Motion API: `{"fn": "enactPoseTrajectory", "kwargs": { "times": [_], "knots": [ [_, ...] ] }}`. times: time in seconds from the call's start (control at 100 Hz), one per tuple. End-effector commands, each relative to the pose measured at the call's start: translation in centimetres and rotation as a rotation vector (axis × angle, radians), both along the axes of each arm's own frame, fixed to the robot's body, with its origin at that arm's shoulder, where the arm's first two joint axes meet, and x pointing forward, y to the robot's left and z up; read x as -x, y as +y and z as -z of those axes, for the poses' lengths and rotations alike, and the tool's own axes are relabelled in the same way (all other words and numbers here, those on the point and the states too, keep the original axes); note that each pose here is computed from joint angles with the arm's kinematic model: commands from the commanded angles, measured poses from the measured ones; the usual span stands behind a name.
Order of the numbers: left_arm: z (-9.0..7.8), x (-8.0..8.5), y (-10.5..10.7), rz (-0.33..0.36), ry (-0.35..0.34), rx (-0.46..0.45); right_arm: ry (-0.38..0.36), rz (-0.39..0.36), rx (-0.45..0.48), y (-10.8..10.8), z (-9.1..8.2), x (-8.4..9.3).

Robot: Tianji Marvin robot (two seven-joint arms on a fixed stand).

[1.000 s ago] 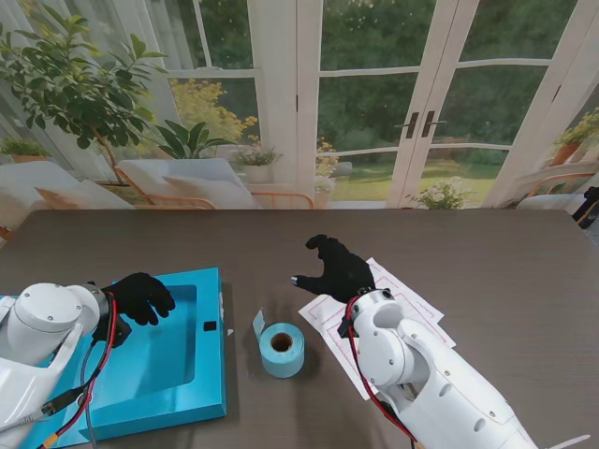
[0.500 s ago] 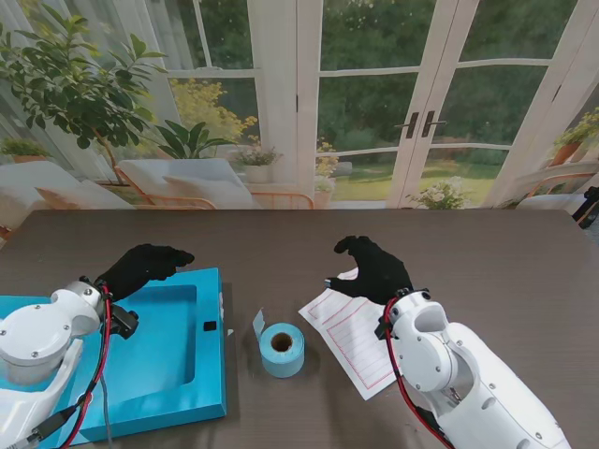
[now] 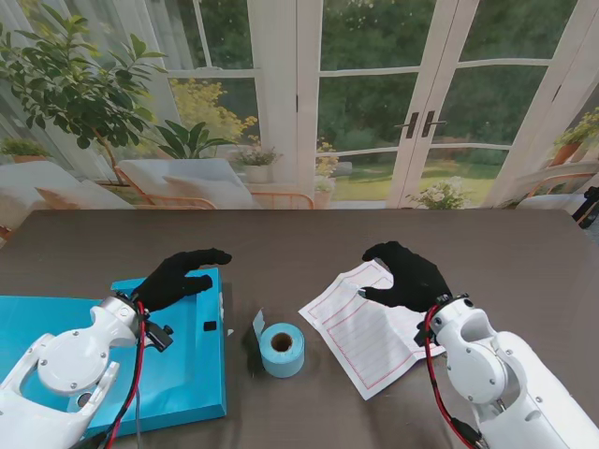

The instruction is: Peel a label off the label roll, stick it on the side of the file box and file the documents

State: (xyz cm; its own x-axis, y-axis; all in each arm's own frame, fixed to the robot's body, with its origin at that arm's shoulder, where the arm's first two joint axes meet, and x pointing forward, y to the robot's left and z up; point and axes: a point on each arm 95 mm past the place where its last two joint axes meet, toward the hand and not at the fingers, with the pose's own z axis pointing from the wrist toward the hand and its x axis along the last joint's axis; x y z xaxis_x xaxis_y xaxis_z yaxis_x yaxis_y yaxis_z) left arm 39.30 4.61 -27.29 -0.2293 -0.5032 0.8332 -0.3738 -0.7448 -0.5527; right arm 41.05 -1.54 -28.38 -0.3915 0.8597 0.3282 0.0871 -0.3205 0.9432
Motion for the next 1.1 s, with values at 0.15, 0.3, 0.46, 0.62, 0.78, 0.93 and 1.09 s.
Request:
{"fn": "enactPoseTrajectory", "kwargs": {
  "times": [0.15,0.3,0.46,0.62,0.78,0.93,1.09],
  "knots": [
    [1.7,0.1,-2.1,0.043,0.031,0.019,0.056,0.002,0.137,-4.4,1.8,0.5],
    [2.1,-0.1,-2.7,0.043,0.01,0.039,0.069,0.033,0.171,-6.7,2.4,0.7],
    [2.4,-0.2,-3.0,0.043,-0.001,0.05,0.073,0.055,0.236,-8.4,3.1,1.1],
    [2.8,-0.3,-2.9,0.046,0.004,0.055,0.099,0.077,0.298,-9.2,3.6,1.9],
    [2.9,-0.2,-2.1,0.043,0.003,0.055,0.143,0.086,0.363,-8.7,4.3,2.4],
    [2.9,0.1,-1.4,0.048,0.004,0.055,0.199,0.073,0.419,-8.0,5.0,2.5],
    [2.9,0.5,-0.8,0.053,0.007,0.048,0.24,0.073,0.46,-7.6,5.3,3.1]
  ]
}}
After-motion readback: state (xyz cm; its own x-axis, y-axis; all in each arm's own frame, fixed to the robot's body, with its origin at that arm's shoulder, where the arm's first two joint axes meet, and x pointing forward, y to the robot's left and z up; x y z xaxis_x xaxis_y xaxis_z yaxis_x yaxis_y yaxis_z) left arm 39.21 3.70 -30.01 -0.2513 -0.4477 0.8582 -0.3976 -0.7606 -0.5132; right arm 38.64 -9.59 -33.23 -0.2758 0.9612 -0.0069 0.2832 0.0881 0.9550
